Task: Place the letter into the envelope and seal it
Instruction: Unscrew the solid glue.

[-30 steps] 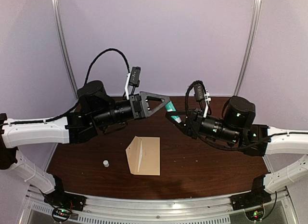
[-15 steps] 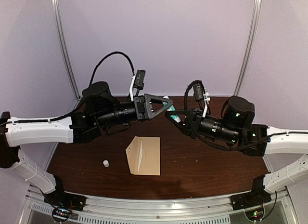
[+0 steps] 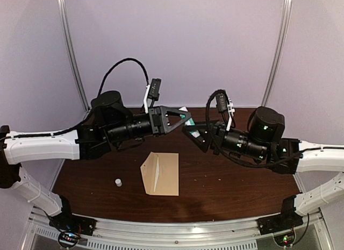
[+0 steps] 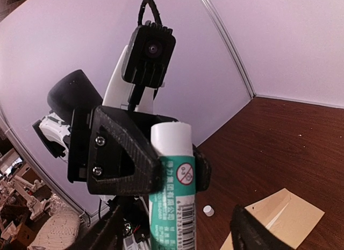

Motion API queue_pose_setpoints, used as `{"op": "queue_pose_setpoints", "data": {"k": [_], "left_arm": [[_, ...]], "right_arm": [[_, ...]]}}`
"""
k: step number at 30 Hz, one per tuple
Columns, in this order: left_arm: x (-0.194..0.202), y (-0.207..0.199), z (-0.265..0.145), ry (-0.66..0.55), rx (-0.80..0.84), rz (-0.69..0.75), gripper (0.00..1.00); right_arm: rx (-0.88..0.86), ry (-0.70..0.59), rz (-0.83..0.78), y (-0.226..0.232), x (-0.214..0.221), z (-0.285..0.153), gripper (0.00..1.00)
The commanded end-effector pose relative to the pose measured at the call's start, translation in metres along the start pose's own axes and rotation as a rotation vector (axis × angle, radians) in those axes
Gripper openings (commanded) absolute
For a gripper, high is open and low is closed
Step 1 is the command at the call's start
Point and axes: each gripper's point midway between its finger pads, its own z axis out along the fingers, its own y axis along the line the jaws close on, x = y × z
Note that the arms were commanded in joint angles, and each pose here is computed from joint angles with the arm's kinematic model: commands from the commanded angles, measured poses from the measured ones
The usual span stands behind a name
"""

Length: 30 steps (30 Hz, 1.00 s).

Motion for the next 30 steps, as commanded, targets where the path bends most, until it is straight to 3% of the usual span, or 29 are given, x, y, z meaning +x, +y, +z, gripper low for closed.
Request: {"op": "queue_pose_setpoints", "data": {"k": [1,4,7,13,23,30], "left_arm": [[-0.024,-0.022,-0.013,-0.063,0.002,0.063,0.01],[-0.025,-0.024,-0.019,-0.061,-0.007,0.083,0.0],[-0.021,-0.032,-0.02,-0.038,0.035,0.111,0.0],[-0.01,-0.064,-0.021,0.029,0.219,0.152,0.0],[-0.006,-0.075,-0.022,0.054,0.282,0.162,0.0],[-0.007,-0.076,-0.023,0.045,0.292,0.157,0.0]], "right_arm": [[-0.065,0.021,-0.005,0.019,-0.009,-0.013,0.84],[-0.127,0.1,0.007,0.026,0.0,-0.017,0.94],[-0.249,0.159,0.056,0.038,0.008,-0.023,0.93],[-0.436,0.157,0.12,0.065,0.003,-0.031,0.8],[-0.497,0.142,0.121,0.075,-0.003,-0.029,0.44],[-0.515,0.167,0.136,0.075,0.003,-0.023,0.43]]}}
